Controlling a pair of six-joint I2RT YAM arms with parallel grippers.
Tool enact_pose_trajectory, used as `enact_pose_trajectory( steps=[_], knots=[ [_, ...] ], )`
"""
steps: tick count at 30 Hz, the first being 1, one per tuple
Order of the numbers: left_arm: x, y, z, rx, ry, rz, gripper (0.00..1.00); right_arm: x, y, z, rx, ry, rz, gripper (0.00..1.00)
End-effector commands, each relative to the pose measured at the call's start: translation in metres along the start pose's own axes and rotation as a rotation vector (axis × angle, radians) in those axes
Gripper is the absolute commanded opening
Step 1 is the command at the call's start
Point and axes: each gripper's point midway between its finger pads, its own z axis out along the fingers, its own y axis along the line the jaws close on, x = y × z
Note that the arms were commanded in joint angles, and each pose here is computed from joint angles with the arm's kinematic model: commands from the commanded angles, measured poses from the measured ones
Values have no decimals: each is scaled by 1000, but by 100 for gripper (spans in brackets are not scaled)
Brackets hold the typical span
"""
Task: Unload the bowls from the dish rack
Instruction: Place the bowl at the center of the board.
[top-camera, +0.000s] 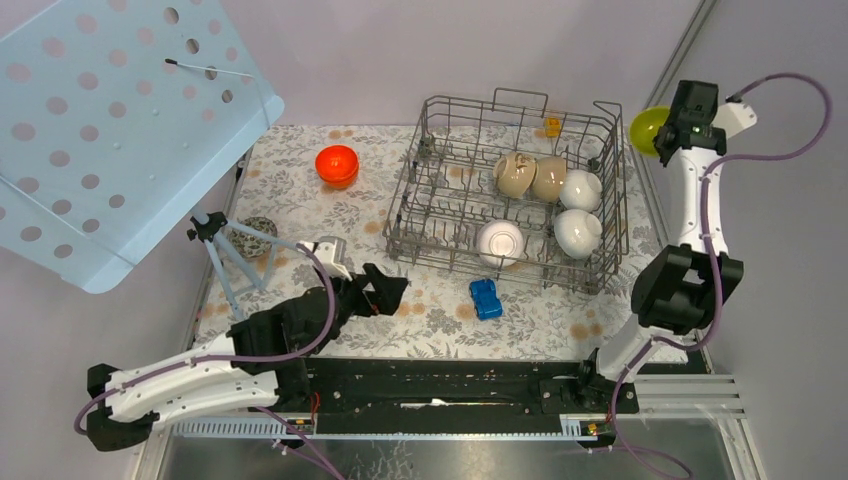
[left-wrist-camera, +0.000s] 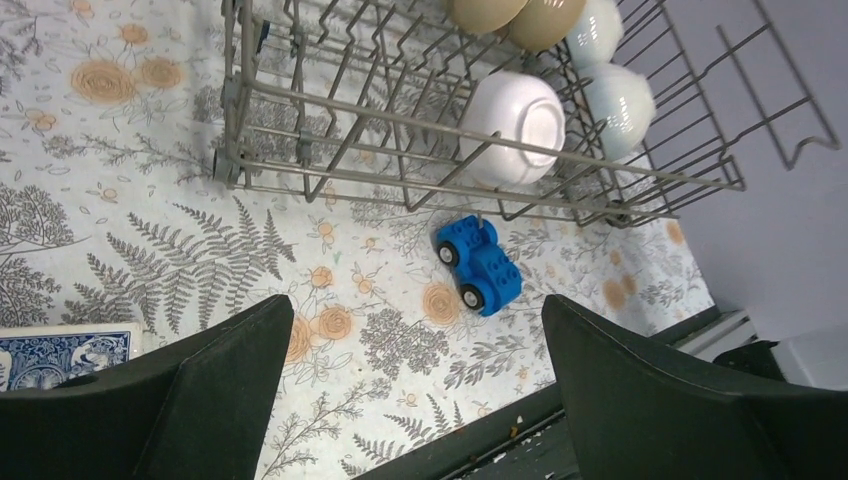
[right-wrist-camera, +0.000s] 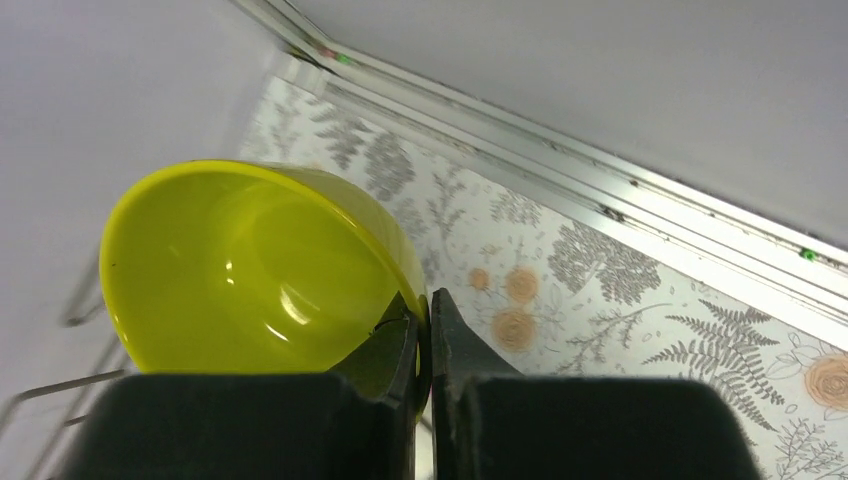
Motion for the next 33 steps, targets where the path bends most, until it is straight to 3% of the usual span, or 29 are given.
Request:
enact_pose_trajectory(
  steps=[1, 14, 33],
  knots=[
    [8, -3, 11, -14, 0, -40, 99, 12, -1, 28, -8, -14, 30, 0],
    [31, 14, 22, -106, 35, -42, 99, 66, -38, 115, 79, 181, 49, 0],
    [67, 29, 30, -155, 115, -55, 99, 120, -42, 151, 107, 358, 68, 0]
  ],
)
